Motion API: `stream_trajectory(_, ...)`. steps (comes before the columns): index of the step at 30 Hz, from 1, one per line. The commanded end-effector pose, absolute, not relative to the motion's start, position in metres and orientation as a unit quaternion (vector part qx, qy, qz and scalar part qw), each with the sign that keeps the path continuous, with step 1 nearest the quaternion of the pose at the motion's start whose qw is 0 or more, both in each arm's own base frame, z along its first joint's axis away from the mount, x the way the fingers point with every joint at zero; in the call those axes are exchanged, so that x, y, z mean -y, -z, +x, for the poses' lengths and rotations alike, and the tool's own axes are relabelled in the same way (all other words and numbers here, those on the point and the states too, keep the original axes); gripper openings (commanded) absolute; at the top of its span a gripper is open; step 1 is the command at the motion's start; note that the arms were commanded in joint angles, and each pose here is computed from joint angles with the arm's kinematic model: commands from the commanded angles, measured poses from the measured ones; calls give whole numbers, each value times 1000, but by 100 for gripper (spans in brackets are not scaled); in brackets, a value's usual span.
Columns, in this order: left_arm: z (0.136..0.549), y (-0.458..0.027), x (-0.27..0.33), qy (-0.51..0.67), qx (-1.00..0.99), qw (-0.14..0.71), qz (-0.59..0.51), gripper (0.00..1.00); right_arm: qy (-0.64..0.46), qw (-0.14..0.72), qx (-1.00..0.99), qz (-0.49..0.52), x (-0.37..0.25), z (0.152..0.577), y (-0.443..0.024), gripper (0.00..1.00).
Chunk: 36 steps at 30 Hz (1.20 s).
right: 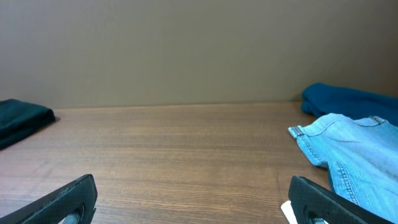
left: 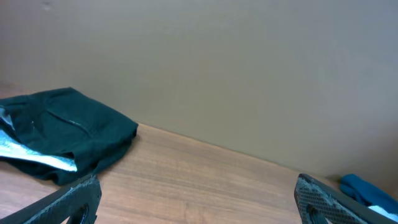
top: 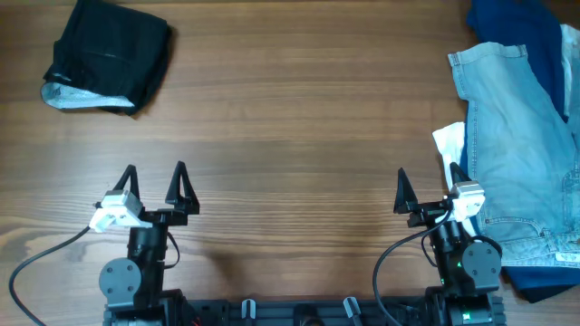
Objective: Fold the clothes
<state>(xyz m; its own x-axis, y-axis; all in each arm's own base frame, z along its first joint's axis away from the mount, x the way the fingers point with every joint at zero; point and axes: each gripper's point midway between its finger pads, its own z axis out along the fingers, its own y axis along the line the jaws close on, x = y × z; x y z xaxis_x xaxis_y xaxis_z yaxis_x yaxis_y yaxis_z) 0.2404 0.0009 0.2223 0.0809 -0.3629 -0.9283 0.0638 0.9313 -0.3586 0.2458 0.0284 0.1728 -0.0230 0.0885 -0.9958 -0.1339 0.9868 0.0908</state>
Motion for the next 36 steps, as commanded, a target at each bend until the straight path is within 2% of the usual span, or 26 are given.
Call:
stream_trajectory(1,240,-217,-7,129,-663,728,-117,100,-79,704,-706,-3,-25,246,-176,100)
stream_trajectory(16,245,-205,-3,139,-654,735,-110,100,-79,704,-706,-3,-25,246,-176,100)
stream_trajectory(23,246,-191,-2,141,-674,717,-112,100,-79,704,-706,-3,-25,246,-176,100)
stream_trajectory(27,246,-159,0,140,-719,669,-123,100,-79,704,-706,-3,-25,246,-176,100)
stream_trajectory(36,246,-159,0,139,-719,669,-123,100,-79,704,-706,-3,-25,246,-176,100)
